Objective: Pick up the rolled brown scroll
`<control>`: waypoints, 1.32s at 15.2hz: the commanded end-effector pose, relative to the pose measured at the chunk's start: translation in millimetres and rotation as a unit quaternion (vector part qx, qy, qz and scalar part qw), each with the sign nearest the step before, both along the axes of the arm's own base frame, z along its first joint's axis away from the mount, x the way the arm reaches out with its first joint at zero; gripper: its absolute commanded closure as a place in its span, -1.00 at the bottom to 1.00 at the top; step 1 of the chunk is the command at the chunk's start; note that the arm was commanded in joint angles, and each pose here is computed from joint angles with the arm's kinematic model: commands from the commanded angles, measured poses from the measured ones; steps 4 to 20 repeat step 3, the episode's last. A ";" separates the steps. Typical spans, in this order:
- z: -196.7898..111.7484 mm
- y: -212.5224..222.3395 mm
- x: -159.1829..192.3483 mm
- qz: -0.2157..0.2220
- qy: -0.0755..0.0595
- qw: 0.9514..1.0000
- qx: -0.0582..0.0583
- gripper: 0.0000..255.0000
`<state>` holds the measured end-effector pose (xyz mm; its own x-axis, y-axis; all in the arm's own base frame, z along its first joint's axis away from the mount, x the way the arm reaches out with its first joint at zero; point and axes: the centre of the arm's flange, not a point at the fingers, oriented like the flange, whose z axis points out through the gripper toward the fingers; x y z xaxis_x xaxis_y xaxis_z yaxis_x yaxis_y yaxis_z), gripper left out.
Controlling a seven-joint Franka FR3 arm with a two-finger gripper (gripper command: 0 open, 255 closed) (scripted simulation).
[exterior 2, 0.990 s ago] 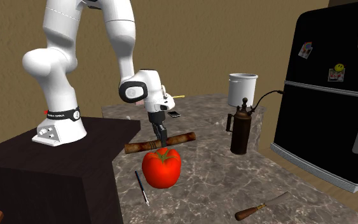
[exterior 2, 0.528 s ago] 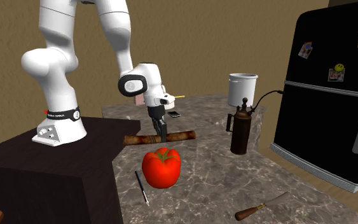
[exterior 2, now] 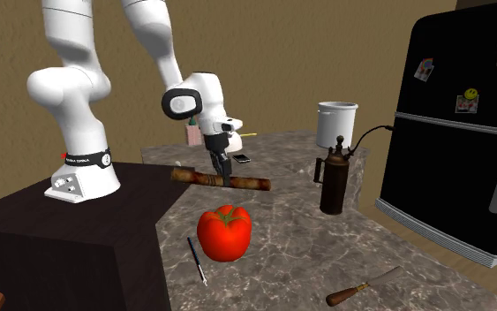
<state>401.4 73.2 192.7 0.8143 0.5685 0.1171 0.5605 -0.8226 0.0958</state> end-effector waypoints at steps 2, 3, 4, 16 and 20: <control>12.1 0.4 0.2 0.000 0.000 1.000 0.000 1.00; 12.1 0.4 0.1 0.000 0.000 1.000 0.000 1.00; 12.1 0.4 0.1 0.000 0.000 1.000 0.000 1.00; 12.1 0.4 0.1 0.000 0.000 1.000 0.000 1.00; 12.1 0.4 0.1 0.000 0.000 1.000 0.000 1.00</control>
